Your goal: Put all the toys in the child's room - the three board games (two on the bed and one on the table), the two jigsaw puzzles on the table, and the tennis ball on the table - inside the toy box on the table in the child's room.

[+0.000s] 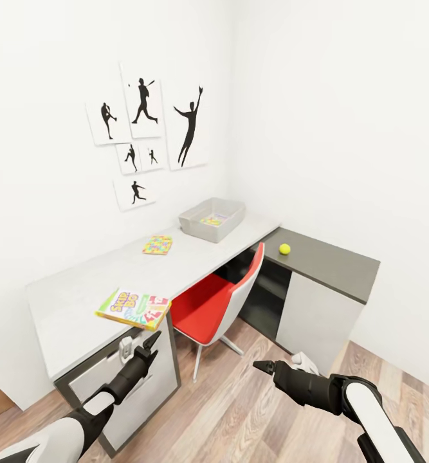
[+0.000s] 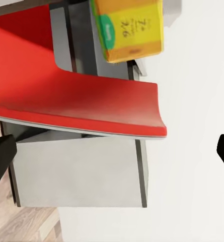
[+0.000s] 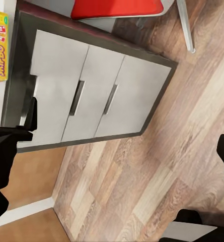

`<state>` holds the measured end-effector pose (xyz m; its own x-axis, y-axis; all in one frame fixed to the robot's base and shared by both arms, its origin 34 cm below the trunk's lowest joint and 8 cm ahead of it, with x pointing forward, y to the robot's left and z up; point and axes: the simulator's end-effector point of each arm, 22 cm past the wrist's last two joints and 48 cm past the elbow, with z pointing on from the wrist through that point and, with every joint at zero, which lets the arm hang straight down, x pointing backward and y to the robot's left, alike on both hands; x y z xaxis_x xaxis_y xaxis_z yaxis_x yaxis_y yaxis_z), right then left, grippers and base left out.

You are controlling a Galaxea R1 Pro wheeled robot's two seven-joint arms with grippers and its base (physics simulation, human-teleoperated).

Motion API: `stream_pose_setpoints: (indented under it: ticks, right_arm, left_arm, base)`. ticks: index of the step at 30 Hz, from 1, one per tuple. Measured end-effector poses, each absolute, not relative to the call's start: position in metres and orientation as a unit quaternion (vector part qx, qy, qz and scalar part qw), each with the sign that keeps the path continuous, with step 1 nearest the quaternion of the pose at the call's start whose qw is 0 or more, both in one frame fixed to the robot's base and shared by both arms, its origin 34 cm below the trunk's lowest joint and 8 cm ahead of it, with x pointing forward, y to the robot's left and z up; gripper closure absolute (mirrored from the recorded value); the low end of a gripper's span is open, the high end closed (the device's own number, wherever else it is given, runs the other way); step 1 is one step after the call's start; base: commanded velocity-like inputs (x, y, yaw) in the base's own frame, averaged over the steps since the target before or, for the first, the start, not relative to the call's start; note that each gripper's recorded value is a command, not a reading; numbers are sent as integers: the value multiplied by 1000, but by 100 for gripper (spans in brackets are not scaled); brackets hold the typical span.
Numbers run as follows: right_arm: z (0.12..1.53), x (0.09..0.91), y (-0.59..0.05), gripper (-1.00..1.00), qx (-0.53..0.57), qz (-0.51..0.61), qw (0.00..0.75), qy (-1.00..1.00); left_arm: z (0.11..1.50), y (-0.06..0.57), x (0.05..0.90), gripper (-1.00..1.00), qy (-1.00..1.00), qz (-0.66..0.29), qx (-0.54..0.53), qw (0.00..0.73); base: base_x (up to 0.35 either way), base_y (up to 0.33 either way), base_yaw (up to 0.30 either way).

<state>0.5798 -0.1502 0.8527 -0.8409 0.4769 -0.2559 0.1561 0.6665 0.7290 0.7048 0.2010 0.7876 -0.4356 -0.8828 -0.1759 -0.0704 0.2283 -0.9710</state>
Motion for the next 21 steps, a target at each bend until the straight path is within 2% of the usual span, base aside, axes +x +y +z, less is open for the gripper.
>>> stream_pose_setpoints:
  ticks: [8, 15, 21]
  right_arm:
    - [853, 580, -150, -100, 179, 367, 218, 886]
    - [853, 580, -150, -100, 179, 367, 218, 886]
    - [853, 580, -150, -100, 179, 367, 218, 886]
  left_arm:
    - [787, 201, 705, -100, 674, -512, -356, 397]
    - [786, 202, 705, -100, 675, -510, -357, 395]
    - [786, 202, 705, -100, 675, -510, -358, 396]
  base:
    - [15, 0, 0]
    - [150, 0, 0]
    - [20, 0, 0]
